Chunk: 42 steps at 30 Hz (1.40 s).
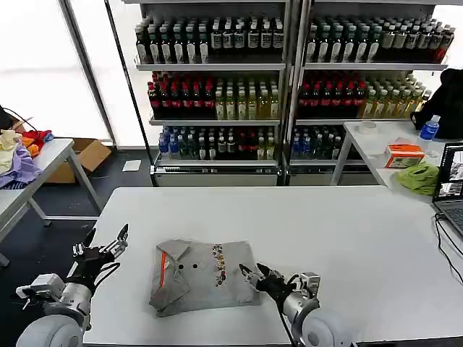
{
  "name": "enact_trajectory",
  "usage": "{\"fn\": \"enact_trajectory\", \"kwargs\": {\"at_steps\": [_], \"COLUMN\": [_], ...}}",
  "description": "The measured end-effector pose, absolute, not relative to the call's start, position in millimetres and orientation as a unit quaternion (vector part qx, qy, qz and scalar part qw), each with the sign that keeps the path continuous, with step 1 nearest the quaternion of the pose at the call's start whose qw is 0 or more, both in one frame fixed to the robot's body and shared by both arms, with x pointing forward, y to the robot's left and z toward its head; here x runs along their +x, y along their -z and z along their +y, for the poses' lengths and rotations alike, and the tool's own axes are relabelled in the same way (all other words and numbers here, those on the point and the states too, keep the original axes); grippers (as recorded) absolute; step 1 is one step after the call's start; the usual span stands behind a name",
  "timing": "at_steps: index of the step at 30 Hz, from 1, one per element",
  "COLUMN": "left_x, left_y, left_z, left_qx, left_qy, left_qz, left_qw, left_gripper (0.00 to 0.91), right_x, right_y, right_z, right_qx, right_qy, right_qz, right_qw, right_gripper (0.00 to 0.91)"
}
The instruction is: Fold and organize the clothes.
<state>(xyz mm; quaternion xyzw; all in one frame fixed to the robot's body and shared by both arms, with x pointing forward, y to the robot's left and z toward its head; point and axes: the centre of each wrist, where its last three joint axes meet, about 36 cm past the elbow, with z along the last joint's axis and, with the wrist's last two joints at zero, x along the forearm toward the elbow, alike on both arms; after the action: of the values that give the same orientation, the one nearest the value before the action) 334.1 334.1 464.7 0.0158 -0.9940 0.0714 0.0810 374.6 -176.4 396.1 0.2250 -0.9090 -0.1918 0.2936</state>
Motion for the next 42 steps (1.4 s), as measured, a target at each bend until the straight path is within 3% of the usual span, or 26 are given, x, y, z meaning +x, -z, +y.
{"fn": "enact_trajectory", "kwargs": {"at_steps": [18, 32, 33, 34, 42], "left_x": [327, 327, 327, 326, 324], "left_y": [-459, -455, -455, -455, -454], "left_z": [333, 320, 319, 317, 309], "left_qx": [0.021, 0.013, 0.012, 0.011, 0.005], "left_qy": [-0.081, -0.091, -0.091, -0.093, -0.093], "left_qz": [-0.992, -0.991, -0.991, -0.991, -0.991], "left_qw": [0.09, 0.094, 0.093, 0.093, 0.095], "left_gripper": [0.907, 0.907, 0.907, 0.907, 0.907], "right_x": [364, 353, 351, 350, 341], "right_y": [-389, -395, -396, -397, -410], "right_z": [-156, -242, -250, -258, -293], "right_qx": [0.226, 0.148, 0.141, 0.132, 0.093], "right_qy": [0.211, 0.171, 0.166, 0.16, 0.124], "right_qz": [-0.905, -0.926, -0.928, -0.93, -0.944], "right_qw": [0.293, 0.301, 0.302, 0.302, 0.291], "right_gripper": [0.0, 0.0, 0.343, 0.907, 0.907]}}
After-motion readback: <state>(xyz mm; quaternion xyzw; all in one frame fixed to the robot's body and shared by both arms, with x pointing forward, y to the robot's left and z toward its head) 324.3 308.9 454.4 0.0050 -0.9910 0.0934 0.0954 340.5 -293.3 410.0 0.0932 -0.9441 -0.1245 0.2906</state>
